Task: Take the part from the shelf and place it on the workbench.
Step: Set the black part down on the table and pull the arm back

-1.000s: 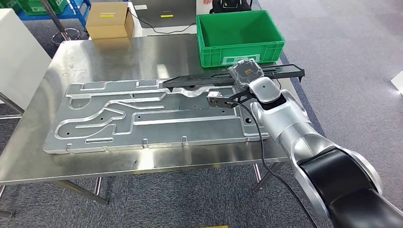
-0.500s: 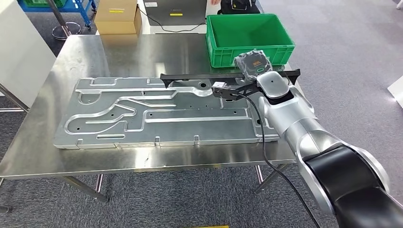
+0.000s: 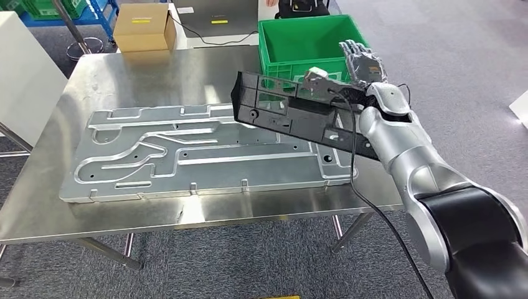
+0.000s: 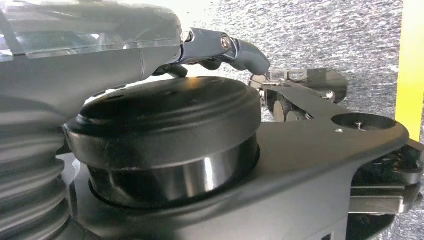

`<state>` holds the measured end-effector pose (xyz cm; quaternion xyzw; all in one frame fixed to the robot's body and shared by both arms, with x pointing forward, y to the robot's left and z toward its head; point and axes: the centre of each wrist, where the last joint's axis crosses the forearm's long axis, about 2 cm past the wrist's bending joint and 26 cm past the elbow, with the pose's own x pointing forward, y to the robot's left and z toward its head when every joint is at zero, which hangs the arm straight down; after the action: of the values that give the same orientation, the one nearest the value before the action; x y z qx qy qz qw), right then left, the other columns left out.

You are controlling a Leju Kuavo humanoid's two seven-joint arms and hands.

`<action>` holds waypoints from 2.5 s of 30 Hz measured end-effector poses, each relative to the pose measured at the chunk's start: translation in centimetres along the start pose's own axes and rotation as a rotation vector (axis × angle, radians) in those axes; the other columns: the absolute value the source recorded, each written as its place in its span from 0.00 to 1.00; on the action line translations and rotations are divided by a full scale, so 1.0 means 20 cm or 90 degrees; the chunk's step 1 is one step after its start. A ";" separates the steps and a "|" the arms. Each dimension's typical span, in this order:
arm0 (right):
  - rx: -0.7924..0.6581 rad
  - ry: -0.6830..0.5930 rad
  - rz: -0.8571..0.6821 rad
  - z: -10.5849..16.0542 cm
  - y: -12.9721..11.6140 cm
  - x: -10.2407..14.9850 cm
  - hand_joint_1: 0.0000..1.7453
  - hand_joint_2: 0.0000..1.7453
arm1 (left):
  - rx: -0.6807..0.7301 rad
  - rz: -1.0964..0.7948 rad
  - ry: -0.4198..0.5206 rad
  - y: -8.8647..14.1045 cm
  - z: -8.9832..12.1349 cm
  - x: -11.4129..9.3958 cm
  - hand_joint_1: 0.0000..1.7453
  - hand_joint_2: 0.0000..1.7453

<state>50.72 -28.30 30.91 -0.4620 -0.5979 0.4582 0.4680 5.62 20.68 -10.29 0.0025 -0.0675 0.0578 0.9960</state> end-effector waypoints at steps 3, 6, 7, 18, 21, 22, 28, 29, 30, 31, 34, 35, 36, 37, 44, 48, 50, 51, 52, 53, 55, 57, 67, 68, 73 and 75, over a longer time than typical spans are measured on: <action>0.023 0.053 -0.246 0.00 -0.04 -0.09 0.00 0.00 | 0.004 0.001 -0.005 0.00 0.00 -0.01 0.00 1.00; 0.015 0.087 -0.440 0.01 -0.08 -0.22 0.00 0.00 | 0.004 -0.001 -0.011 0.00 0.00 -0.01 0.00 1.00; 0.006 0.094 -0.479 0.02 -0.09 -0.25 0.00 0.00 | 0.004 -0.001 -0.013 0.01 0.00 -0.02 0.00 1.00; -0.055 0.131 -0.624 0.09 -0.13 -0.52 0.00 0.00 | 0.007 0.005 -0.028 0.01 0.00 -0.02 0.00 1.00; -0.062 0.132 -0.630 0.09 -0.14 -0.54 0.00 0.00 | 0.007 0.005 -0.028 0.01 0.00 -0.02 0.00 1.00; -0.063 0.133 -0.632 0.09 -0.14 -0.54 0.00 0.00 | 0.007 0.005 -0.028 0.01 0.00 -0.02 0.00 1.00; -0.064 0.131 -0.636 0.09 -0.14 -0.55 0.00 0.00 | 0.007 0.006 -0.030 0.01 0.00 -0.02 0.00 1.00; -0.063 0.132 -0.637 0.10 -0.14 -0.55 0.00 0.00 | 0.007 0.007 -0.031 0.01 0.00 -0.02 0.00 1.00; -0.063 0.130 -0.642 0.10 -0.13 -0.55 0.00 0.00 | 0.007 0.007 -0.032 0.01 0.00 -0.01 0.00 1.00; -0.062 0.123 -0.651 0.10 -0.13 -0.55 0.00 0.00 | 0.007 0.008 -0.033 0.01 0.00 -0.01 0.00 1.00; -0.067 0.066 -0.714 0.11 -0.12 -0.55 0.00 0.00 | 0.010 0.017 -0.032 0.01 0.00 -0.01 0.00 1.00; -0.072 0.036 -0.745 0.11 -0.11 -0.56 0.00 0.00 | 0.011 0.020 -0.031 0.01 0.00 -0.02 0.00 1.00; -0.079 0.002 -0.778 0.12 -0.09 -0.57 0.00 0.00 | 0.012 0.023 -0.031 0.01 0.00 -0.02 0.00 1.00; -0.087 -0.032 -0.810 0.14 -0.07 -0.57 0.00 0.00 | 0.013 0.027 -0.029 0.01 0.00 -0.02 0.00 1.00; -0.196 -0.163 -0.977 0.37 0.26 -0.57 0.00 0.00 | 0.019 0.055 -0.028 0.01 0.00 -0.02 0.00 0.00; -0.230 -0.228 -0.957 0.48 0.28 -0.40 0.00 0.00 | 0.025 0.072 -0.026 0.01 0.00 -0.02 0.00 0.00; -0.240 -0.278 -0.919 0.56 0.28 -0.27 0.00 0.00 | 0.030 0.082 -0.025 0.01 0.00 -0.01 0.00 0.00; -0.238 -0.300 -0.901 0.61 0.29 -0.20 0.00 0.00 | 0.032 0.087 -0.023 0.01 0.00 -0.01 0.00 0.00; -0.231 -0.322 -0.885 0.67 0.31 -0.13 0.00 0.00 | 0.035 0.091 -0.021 0.01 0.00 -0.01 0.00 0.00; -0.223 -0.345 -0.874 0.73 0.33 -0.05 0.00 0.00 | 0.038 0.096 -0.019 0.01 0.00 -0.01 0.00 0.00; -0.211 -0.388 -0.861 0.85 0.36 0.10 0.00 0.00 | 0.045 0.103 -0.015 0.01 0.00 -0.01 0.00 0.00; -0.202 -0.420 -0.865 0.97 0.38 0.23 0.00 0.00 | 0.053 0.107 -0.013 0.02 0.00 -0.01 0.00 0.00; -0.155 -0.430 -0.921 1.22 0.46 0.50 0.00 0.00 | 0.066 0.125 -0.011 0.04 0.00 0.00 0.00 0.00; -0.157 -0.424 -0.923 1.23 0.46 0.50 0.00 0.00 | 0.066 0.124 -0.010 0.04 0.00 0.00 0.00 0.00; -0.162 -0.405 -0.935 1.30 0.48 0.52 0.00 0.00 | 0.066 0.120 -0.012 0.05 -0.01 0.01 0.00 0.00; -0.156 -0.397 -0.940 1.32 0.50 0.52 0.00 0.00 | 0.066 0.120 -0.013 0.05 -0.01 0.00 0.00 0.00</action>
<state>24.52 -19.68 18.78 0.1525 -0.8976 0.0702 0.4077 5.58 21.64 -10.41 0.0480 -0.0743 0.1544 0.9840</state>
